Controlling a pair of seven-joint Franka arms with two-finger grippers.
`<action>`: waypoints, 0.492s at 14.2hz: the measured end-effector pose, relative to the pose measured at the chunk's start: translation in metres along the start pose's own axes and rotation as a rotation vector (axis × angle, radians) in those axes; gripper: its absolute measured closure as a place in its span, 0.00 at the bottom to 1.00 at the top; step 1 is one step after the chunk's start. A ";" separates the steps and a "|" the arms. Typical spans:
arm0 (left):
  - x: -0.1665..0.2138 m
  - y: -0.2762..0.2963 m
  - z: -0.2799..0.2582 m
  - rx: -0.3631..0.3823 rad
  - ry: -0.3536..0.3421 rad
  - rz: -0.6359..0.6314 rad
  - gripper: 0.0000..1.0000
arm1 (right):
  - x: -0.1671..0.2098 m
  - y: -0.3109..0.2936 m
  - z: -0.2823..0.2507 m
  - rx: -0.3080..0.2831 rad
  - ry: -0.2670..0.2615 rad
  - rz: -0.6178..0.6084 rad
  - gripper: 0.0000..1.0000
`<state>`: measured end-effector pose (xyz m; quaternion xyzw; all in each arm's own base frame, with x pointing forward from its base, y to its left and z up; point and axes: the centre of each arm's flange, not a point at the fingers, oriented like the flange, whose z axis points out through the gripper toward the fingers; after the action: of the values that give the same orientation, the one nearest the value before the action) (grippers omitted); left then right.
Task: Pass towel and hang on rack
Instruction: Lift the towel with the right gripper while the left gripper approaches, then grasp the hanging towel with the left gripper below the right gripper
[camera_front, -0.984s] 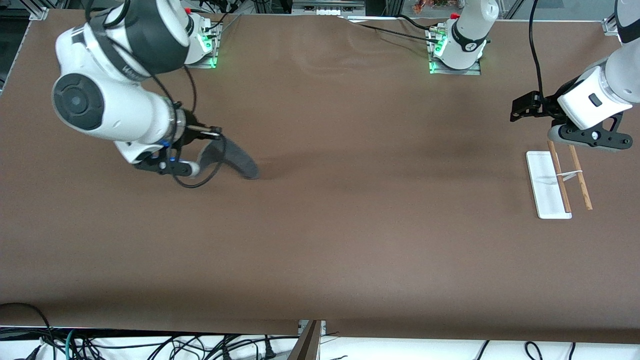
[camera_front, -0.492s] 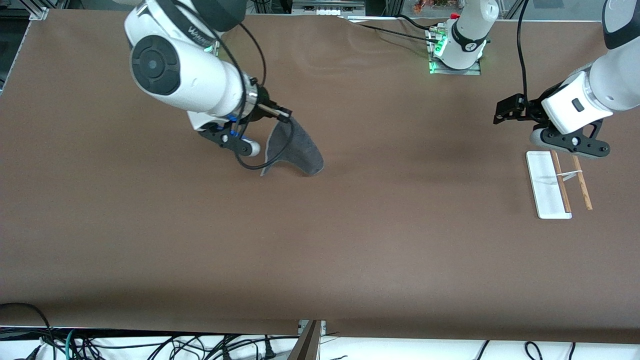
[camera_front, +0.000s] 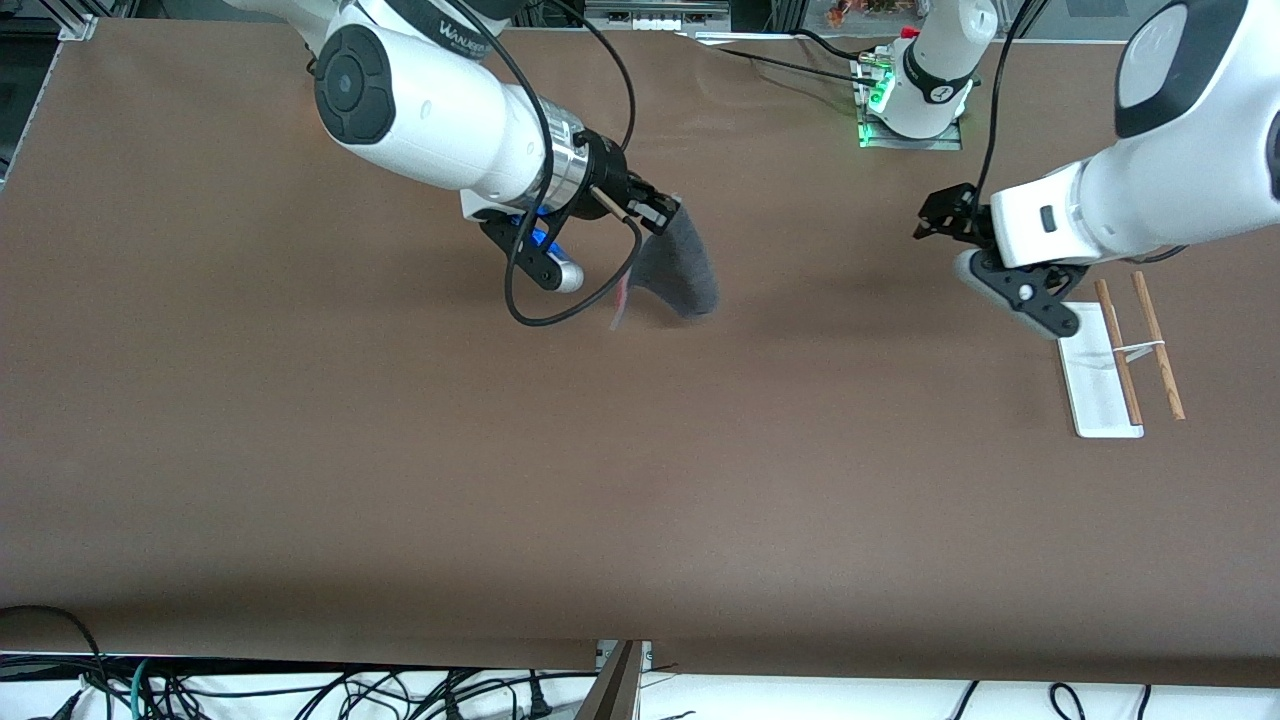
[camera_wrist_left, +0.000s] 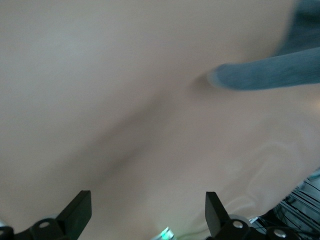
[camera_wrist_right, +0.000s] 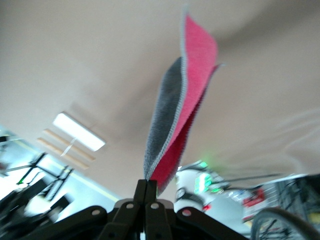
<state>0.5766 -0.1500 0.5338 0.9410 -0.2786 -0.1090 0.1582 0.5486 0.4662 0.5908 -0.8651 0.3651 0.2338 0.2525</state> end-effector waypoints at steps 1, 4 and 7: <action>0.008 0.007 0.007 -0.023 0.013 0.054 0.00 | -0.003 -0.003 -0.004 0.032 -0.019 0.029 0.99; 0.027 0.028 0.027 -0.077 0.040 0.243 0.00 | -0.008 -0.013 -0.014 0.127 -0.061 0.119 0.99; 0.040 0.029 0.053 -0.154 0.051 0.441 0.00 | -0.017 -0.021 -0.017 0.204 -0.074 0.185 0.99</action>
<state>0.5799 -0.2077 0.4902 0.8449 -0.4644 -0.0687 0.2564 0.5579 0.4769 0.6194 -0.7882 0.4557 0.2497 0.3298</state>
